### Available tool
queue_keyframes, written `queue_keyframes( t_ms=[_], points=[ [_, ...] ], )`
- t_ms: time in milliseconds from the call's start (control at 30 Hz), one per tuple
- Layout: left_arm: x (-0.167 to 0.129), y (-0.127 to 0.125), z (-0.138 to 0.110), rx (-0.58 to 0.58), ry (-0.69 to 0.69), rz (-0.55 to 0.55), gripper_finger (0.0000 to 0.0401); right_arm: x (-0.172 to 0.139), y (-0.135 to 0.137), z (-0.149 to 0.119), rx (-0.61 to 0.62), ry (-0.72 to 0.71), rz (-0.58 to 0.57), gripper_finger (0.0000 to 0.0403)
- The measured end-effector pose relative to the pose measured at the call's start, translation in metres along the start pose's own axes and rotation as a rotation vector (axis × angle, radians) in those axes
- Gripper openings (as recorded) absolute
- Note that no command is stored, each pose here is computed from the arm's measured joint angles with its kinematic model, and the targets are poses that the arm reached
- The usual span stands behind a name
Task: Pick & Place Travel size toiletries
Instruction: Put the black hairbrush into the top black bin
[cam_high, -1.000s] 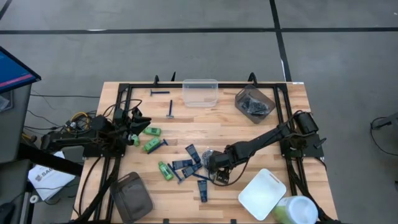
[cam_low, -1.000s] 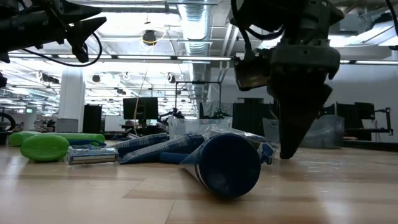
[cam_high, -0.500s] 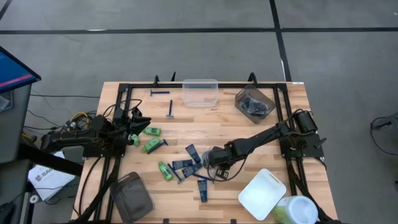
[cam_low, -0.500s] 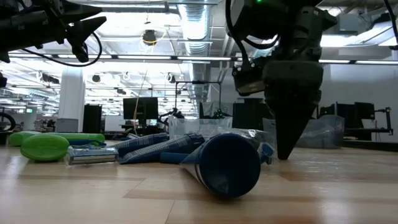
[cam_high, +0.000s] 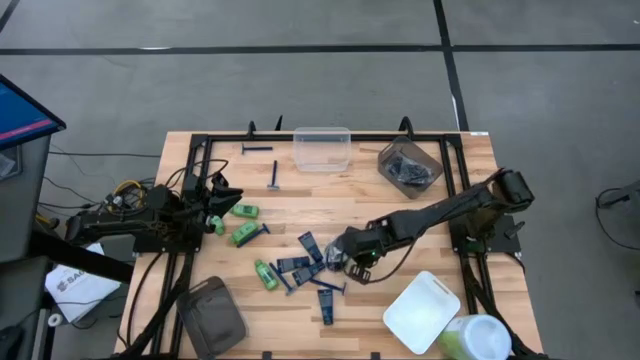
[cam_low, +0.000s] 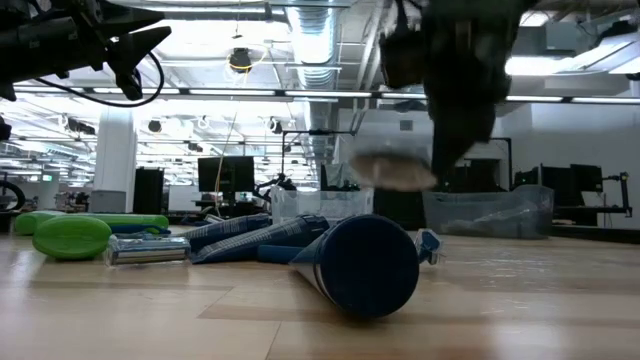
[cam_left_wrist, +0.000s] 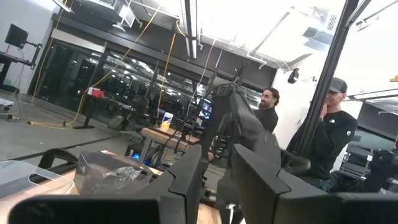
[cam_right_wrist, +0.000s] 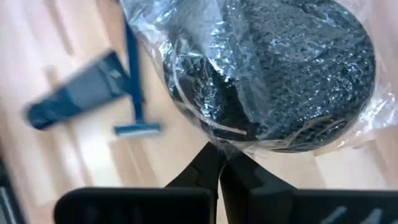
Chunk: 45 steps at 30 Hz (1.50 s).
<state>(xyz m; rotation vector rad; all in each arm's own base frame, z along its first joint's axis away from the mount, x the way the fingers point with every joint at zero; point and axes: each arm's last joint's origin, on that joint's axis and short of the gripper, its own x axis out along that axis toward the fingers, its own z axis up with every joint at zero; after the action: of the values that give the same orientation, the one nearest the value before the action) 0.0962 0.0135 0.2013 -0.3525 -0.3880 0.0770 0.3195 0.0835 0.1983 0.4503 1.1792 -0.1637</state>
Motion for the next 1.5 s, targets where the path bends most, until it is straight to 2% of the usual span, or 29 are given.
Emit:
queue_keyframes(
  t_ms=[133, 333, 600, 867, 1100, 1267, 1367, 1500],
  points=[
    [0.0, 0.0, 0.0, 0.0, -0.001, 0.0, 0.0086, -0.032, -0.014, 0.012, 0.049, -0.107, 0.004, 0.0001],
    [0.0, 0.0, 0.001, 0.0, -0.006, -0.002, 0.0086, -0.078, -0.055, 0.026, 0.19, -0.253, -0.099, 0.0],
    [0.0, 0.0, 0.001, 0.0, -0.009, -0.003, 0.0086, -0.112, -0.128, 0.021, 0.478, -0.231, -0.407, 0.0],
    [0.0, -0.001, 0.001, 0.0, -0.015, -0.005, 0.0086, -0.108, -0.182, 0.023, 0.653, -0.111, -0.575, 0.0],
    [0.0, -0.001, 0.002, -0.007, -0.022, -0.009, 0.0086, -0.081, -0.219, 0.031, 0.657, 0.029, -0.664, 0.0],
    [0.0, -0.001, 0.002, -0.076, -0.023, -0.01, 0.0086, -0.07, -0.236, 0.03, 0.624, 0.124, -0.694, 0.0001],
    [0.0, -0.001, 0.002, -0.079, -0.023, -0.01, 0.0086, -0.068, -0.244, 0.03, 0.59, 0.161, -0.695, 0.002],
    [0.0, -0.001, 0.002, -0.081, -0.025, -0.011, 0.0086, -0.07, -0.254, 0.029, 0.576, 0.182, -0.696, 0.0075]
  ],
)
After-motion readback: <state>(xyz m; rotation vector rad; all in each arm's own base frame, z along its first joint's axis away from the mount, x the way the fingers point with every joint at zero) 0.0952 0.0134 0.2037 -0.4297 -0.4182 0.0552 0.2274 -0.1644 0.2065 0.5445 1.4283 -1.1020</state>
